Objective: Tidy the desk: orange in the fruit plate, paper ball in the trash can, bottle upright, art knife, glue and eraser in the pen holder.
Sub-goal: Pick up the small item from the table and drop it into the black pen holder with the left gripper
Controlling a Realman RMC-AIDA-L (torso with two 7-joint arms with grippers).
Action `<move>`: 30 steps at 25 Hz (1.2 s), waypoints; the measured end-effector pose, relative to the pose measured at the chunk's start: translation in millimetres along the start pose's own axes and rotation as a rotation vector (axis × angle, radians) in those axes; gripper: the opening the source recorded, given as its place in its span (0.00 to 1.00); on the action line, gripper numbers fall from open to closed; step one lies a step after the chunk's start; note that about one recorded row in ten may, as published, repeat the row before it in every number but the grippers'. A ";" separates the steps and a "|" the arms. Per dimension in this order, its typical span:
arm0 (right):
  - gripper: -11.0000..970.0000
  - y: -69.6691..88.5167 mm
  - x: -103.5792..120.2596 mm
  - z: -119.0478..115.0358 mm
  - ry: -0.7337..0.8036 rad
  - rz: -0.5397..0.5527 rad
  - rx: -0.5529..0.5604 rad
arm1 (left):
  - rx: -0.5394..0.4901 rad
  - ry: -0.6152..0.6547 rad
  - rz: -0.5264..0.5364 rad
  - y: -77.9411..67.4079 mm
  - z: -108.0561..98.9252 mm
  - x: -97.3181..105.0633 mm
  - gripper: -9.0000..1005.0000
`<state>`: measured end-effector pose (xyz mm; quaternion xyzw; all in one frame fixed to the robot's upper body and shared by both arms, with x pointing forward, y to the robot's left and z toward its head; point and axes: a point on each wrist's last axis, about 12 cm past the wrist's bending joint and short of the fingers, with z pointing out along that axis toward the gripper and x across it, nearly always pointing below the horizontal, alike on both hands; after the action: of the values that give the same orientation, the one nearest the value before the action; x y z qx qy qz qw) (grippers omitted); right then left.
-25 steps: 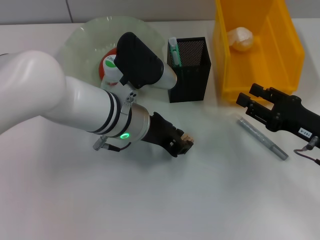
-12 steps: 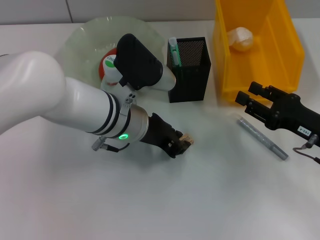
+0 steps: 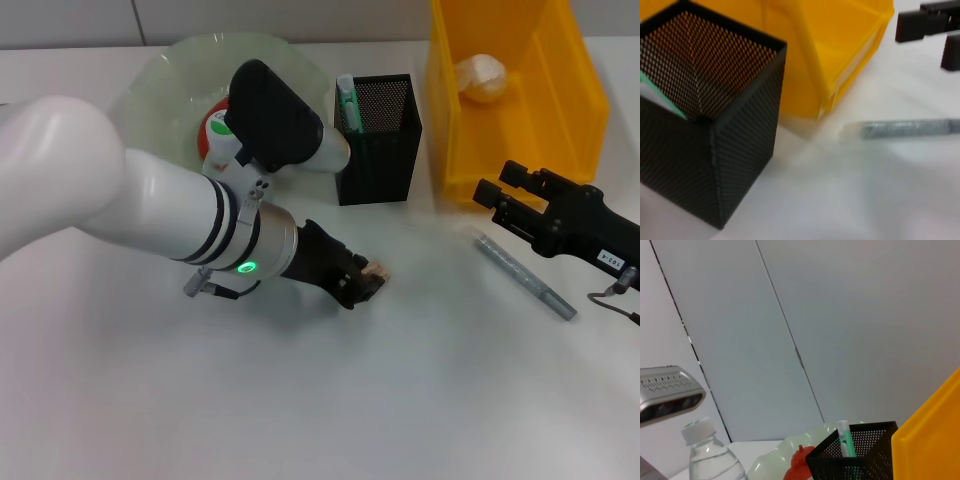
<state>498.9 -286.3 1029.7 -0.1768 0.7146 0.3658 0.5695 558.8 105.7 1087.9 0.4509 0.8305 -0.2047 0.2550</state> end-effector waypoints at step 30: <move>0.58 1.6 2.2 1.1 0.003 0.009 -0.002 | -0.054 -0.486 -0.023 12.1 -58.6 -38.9 0.26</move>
<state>497.9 -284.1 1028.0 -0.1747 0.7159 0.3691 0.5664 573.1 120.1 1156.3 0.3720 0.7551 -0.2878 0.4568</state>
